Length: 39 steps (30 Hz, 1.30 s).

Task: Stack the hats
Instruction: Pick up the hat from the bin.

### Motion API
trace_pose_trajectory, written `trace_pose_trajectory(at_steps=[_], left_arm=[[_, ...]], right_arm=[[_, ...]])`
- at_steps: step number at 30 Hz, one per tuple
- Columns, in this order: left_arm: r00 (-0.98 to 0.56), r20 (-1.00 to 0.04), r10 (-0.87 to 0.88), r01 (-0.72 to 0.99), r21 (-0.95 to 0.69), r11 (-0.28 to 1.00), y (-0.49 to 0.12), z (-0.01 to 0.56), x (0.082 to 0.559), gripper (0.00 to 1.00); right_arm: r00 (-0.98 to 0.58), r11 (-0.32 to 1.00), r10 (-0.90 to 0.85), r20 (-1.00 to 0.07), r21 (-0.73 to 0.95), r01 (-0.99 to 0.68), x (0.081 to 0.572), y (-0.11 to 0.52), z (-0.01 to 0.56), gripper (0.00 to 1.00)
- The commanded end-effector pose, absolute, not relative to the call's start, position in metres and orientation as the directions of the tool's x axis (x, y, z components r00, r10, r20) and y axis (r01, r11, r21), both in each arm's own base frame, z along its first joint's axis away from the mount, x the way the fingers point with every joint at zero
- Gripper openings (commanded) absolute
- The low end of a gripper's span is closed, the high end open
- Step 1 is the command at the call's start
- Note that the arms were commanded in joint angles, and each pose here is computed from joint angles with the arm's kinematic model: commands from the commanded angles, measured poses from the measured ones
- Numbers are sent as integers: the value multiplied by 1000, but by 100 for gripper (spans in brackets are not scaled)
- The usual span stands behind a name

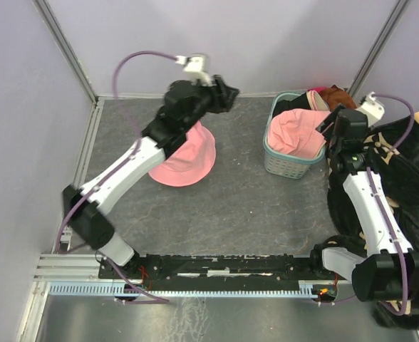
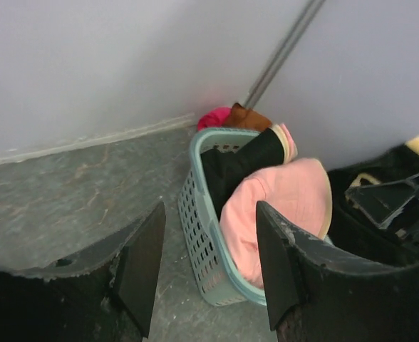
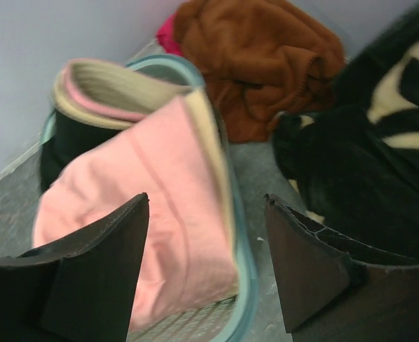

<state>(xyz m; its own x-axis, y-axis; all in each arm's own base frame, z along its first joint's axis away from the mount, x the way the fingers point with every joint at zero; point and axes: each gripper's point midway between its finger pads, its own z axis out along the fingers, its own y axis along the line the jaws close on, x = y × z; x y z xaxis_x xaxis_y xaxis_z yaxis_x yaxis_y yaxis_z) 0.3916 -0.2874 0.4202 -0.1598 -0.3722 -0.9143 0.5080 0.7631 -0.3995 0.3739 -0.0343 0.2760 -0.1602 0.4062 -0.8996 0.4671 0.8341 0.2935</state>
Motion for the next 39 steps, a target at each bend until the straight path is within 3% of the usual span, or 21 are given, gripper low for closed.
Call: trace_pose_trajectory(at_steps=[1, 11, 20, 26, 28, 39], left_arm=[[-262, -958, -115, 599, -255, 759, -373, 359, 408, 61], [-353, -933, 66, 663, -200, 721, -468, 277, 441, 59], [-380, -920, 97, 655, -194, 731, -476, 242, 449, 53], [-377, -922, 89, 673, -206, 710, -481, 241, 447, 31], [-378, -921, 90, 680, -210, 703, -483, 240, 446, 28], [-397, -912, 101, 692, -225, 686, -489, 229, 445, 25]], right_arm=[[-36, 750, 516, -856, 431, 502, 367, -55, 279, 74], [-8, 699, 589, -808, 505, 505, 372, -64, 259, 74], [-7, 701, 604, -797, 527, 480, 375, -60, 255, 74], [-10, 703, 604, -797, 527, 478, 376, -59, 252, 74], [-9, 704, 604, -797, 528, 476, 377, -59, 253, 74], [-9, 704, 607, -795, 533, 470, 377, -58, 253, 73]])
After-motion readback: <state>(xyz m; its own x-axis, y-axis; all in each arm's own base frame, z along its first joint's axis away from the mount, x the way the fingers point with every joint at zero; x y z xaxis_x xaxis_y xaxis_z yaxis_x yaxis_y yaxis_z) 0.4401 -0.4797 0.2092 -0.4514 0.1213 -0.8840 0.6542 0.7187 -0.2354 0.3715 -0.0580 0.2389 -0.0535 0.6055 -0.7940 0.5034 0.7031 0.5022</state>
